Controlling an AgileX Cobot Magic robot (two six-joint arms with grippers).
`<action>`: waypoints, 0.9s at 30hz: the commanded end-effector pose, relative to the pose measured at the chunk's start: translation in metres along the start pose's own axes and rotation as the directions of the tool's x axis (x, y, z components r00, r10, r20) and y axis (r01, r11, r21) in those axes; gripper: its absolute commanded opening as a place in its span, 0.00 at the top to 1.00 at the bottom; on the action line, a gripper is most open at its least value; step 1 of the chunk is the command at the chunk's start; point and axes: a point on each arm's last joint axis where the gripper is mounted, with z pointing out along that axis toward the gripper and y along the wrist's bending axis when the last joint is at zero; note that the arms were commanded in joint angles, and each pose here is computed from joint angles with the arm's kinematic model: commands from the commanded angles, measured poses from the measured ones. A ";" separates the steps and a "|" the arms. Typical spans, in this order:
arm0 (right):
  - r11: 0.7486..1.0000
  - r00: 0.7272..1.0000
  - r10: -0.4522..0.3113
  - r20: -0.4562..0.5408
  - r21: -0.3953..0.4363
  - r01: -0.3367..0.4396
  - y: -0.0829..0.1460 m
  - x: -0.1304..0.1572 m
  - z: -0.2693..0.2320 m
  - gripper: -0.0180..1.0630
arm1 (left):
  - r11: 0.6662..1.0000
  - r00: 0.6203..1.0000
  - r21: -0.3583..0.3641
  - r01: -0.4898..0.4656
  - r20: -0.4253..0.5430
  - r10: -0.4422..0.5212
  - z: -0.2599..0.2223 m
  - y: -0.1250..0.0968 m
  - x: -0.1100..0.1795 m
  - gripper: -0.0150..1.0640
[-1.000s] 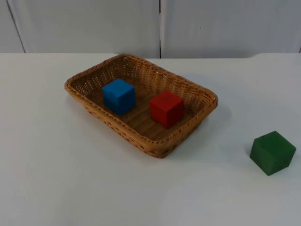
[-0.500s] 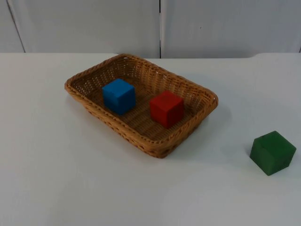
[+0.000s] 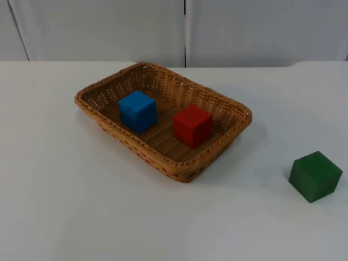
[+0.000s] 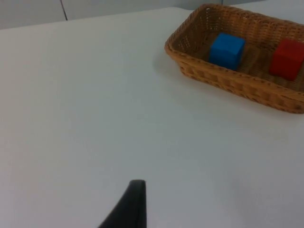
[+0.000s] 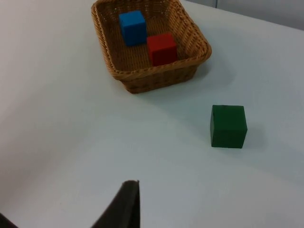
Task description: Pick up one cube with each hand and place exactly two cubes into the same basket, leaving the remaining cube outside.
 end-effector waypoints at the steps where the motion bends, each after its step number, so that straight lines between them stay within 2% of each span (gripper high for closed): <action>1: 1.000 1.000 0.000 0.006 -0.009 0.000 0.000 0.000 0.000 0.01 | 1.000 1.000 0.000 0.008 0.010 -0.008 0.001 0.000 0.000 0.01; 11: 1.000 1.000 0.000 0.006 -0.009 0.000 0.000 0.000 0.000 0.01 | 1.000 1.000 0.000 0.008 0.010 -0.008 0.001 0.000 0.000 0.01; 16: 1.000 1.000 0.016 0.006 0.017 -0.016 0.001 0.000 0.000 0.01 | 1.000 1.000 0.000 0.008 0.010 -0.008 0.001 0.000 0.000 0.01; 22: 0.993 0.998 0.061 0.009 0.105 -0.061 0.001 0.000 0.000 0.01 | 1.000 1.000 0.000 0.008 0.010 -0.008 0.001 0.000 0.000 0.01; 27: 0.972 0.994 0.112 0.018 0.204 -0.113 0.002 -0.001 0.001 0.01 | 1.000 1.000 0.000 0.008 0.010 -0.008 0.001 0.000 0.000 0.01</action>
